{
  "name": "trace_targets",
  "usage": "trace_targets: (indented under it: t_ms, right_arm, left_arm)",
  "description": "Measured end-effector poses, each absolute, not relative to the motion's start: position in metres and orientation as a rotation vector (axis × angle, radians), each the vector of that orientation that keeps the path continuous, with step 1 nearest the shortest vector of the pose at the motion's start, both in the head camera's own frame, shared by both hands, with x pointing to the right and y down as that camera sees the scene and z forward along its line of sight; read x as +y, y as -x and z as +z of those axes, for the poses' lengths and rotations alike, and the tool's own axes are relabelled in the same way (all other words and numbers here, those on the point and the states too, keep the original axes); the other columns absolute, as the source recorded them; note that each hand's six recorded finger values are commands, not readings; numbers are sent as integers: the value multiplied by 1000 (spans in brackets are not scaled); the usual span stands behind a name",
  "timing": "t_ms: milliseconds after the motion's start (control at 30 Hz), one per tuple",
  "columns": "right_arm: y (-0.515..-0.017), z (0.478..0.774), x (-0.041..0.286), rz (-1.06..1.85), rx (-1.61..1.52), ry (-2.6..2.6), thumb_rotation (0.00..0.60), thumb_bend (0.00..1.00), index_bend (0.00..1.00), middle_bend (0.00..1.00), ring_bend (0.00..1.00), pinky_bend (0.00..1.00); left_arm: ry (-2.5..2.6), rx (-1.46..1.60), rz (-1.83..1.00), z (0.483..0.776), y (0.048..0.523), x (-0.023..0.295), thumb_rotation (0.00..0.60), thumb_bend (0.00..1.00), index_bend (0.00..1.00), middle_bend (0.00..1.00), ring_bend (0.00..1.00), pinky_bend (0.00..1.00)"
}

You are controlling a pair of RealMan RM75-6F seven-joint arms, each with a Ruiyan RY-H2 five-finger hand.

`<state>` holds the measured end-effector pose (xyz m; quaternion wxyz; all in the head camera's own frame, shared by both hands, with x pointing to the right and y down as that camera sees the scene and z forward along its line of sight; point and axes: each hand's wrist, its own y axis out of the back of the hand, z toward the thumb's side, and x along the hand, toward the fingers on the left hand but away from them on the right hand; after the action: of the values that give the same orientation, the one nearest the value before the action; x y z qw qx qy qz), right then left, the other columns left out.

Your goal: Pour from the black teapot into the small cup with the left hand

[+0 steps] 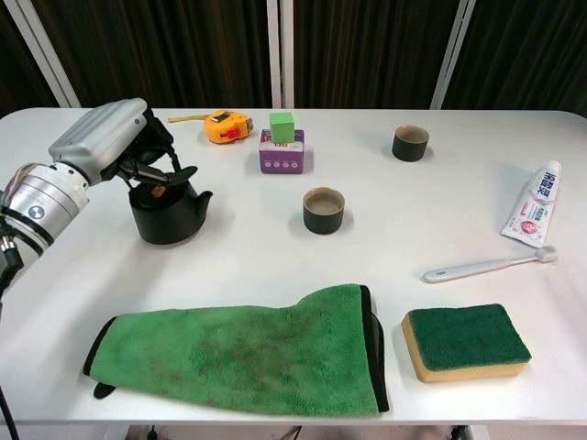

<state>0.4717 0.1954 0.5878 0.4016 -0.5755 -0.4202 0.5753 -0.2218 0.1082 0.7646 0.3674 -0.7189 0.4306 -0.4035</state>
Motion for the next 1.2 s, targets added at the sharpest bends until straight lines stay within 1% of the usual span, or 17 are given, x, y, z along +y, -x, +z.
trace_targets:
  t_ms: [167, 333, 400, 467, 633, 700, 1033, 1200]
  right_arm:
    - [-472, 588, 195, 1454, -1064, 1454, 600, 311, 0, 0, 0, 0]
    - [-472, 588, 195, 1452, -1063, 1455, 600, 311, 0, 0, 0, 0]
    - [-471, 587, 195, 1451, -1064, 1454, 600, 311, 0, 0, 0, 0]
    - [-472, 587, 195, 1451, -1063, 1453, 600, 311, 0, 0, 0, 0]
    - [-472, 587, 194, 1451, -1062, 1453, 600, 311, 0, 0, 0, 0]
    - [-471, 587, 194, 1451, -1063, 1453, 600, 311, 0, 0, 0, 0]
    - [-472, 587, 194, 1451, -1063, 1454, 600, 311, 0, 0, 0, 0]
    - [-473, 586, 194, 1451, -1066, 1452, 600, 311, 0, 0, 0, 0]
  left_arm:
    - [1856, 1112, -1033, 766, 222, 109, 371, 219, 1000, 1000, 922, 752]
    - [1865, 1117, -1028, 766, 222, 108, 348, 184, 1000, 1000, 917, 751]
    - [1867, 1112, -1027, 766, 221, 109, 330, 165, 998, 1000, 909, 748]
    - [1869, 1103, -1026, 767, 221, 109, 295, 148, 984, 1000, 895, 741]
    - [1863, 1084, -1021, 766, 223, 110, 184, 127, 939, 979, 844, 714]
    - [1860, 1074, -1019, 766, 223, 110, 165, 127, 920, 962, 831, 705]
    - [1834, 1025, -1004, 765, 222, 112, 127, 125, 872, 896, 792, 689]
    - [1808, 992, -998, 764, 221, 112, 116, 123, 779, 864, 773, 675]
